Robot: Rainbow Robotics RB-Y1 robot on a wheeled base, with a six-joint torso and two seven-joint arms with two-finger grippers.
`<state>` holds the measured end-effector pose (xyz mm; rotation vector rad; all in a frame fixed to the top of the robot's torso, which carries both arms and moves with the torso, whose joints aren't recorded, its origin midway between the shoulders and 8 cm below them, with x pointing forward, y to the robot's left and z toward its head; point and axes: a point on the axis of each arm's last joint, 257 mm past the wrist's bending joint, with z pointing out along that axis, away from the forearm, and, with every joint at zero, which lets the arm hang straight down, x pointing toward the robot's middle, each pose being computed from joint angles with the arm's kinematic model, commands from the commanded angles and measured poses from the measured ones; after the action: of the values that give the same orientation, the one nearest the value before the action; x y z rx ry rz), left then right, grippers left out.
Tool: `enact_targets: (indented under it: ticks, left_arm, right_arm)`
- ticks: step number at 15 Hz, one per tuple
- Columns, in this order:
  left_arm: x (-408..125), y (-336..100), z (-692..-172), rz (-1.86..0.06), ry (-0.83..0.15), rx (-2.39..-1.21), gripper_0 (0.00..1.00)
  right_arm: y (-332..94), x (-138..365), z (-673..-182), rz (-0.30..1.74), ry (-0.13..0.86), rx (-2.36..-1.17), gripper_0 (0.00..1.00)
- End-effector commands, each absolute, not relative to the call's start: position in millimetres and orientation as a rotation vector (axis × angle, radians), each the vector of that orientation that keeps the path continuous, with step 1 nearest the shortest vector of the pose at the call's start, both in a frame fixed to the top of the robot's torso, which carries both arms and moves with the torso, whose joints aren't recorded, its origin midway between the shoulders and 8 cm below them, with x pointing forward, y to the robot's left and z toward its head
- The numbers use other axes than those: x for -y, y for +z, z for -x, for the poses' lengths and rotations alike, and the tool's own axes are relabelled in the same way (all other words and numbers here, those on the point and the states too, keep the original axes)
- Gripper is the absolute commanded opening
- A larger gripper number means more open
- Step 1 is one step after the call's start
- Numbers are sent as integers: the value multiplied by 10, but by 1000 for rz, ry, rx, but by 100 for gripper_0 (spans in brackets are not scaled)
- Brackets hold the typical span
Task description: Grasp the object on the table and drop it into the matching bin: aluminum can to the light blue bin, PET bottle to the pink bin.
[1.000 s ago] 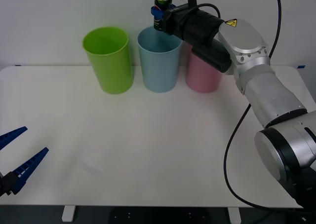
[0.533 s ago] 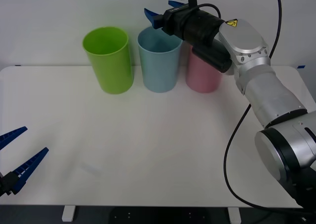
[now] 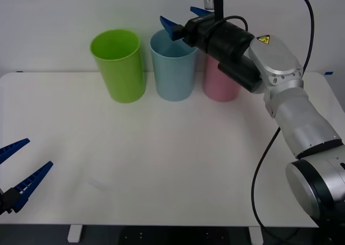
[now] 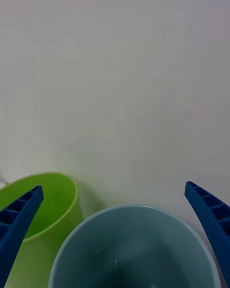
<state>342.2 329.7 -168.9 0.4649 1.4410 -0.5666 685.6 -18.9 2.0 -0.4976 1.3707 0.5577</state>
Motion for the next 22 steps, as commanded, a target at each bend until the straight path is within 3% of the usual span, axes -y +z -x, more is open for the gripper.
enact_targets:
  ticks: [1, 10, 22]
  left_arm:
    - [-3297, -1689, -3423, -465, -567, -1441, 100]
    - [-3297, -1689, -3423, -465, -567, -1441, 100]
    - [-3297, -1689, -3423, -465, -567, -1441, 100]
  right_arm:
    - [-33, 278, -6717, 508, 552, -1348, 100]
    - [-319, 767, -6075, 543, 513, -1299, 100]
    - [-951, 1418, -4883, 653, 476, -1335, 100]
